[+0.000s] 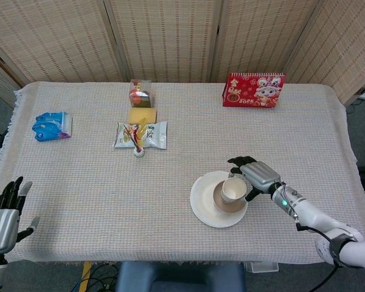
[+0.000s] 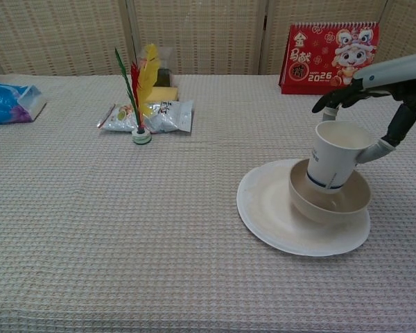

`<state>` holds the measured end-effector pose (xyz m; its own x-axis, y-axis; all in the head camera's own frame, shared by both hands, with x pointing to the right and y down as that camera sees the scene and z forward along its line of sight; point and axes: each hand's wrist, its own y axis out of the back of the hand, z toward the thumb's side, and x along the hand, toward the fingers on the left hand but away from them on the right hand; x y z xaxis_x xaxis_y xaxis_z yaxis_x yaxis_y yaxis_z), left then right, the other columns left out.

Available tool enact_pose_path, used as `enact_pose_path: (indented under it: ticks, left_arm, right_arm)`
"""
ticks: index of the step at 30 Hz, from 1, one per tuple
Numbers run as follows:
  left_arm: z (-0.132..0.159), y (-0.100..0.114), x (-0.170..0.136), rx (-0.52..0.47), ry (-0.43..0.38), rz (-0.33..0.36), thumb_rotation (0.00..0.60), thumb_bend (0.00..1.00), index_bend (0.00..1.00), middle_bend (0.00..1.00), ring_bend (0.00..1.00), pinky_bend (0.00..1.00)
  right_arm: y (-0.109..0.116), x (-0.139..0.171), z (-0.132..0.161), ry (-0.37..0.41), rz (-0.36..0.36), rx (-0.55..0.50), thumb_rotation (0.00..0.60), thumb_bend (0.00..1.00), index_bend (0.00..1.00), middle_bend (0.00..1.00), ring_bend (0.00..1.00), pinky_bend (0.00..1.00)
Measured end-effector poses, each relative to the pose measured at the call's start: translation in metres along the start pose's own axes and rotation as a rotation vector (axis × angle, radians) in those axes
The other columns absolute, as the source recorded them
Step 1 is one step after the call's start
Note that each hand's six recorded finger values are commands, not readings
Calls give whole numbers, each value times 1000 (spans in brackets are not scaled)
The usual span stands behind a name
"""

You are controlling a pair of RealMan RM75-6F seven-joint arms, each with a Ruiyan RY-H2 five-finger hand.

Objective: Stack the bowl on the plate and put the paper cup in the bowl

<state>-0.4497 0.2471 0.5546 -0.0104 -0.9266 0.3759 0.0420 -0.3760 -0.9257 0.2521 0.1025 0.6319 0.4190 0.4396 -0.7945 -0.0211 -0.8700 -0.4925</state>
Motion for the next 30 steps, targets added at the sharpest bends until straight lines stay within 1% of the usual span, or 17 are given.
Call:
enact_pose_path:
  ticks: [7,17,20,24,25,26,30]
  left_arm:
    - [-2,3,0,-7,5,10,600,314,0,0,0,259]
    - [-6,7,-2,-13,15,22,600,314,0,0,0,259]
    - [-6,8,-3,-14,16,26,600,314,0,0,0,259]
    - [-6,9,-3,-16,15,29,600,315,0,0,0,259]
    - [-6,10,-4,-16,15,30,600,314,0,0,0,259]
    - [-6,10,-4,-16,15,31,600,314,0,0,0,259]
    - [-6,9,-3,-15,14,29,600,315,0,0,0,259]
  right_arm:
    - [-14,-10,-4,-15,25,20,600,223,370,57,0,0]
    - [-20,-21,-2,-22,24,42,600,216,362,48,0,0]
    - [-23,-22,-2,-26,34,43,600,204,306,34,0,0]
    - [-26,-21,-2,-28,60,45,600,179,55,0,0,0]
    - [-26,-20,-2,-28,70,46,600,173,20,0,0,0]
    - [-26,-19,-2,-28,74,46,600,165,1,0,0,0]
    - [-19,-14,-1,-25,73,44,600,136,0,0,0,0]
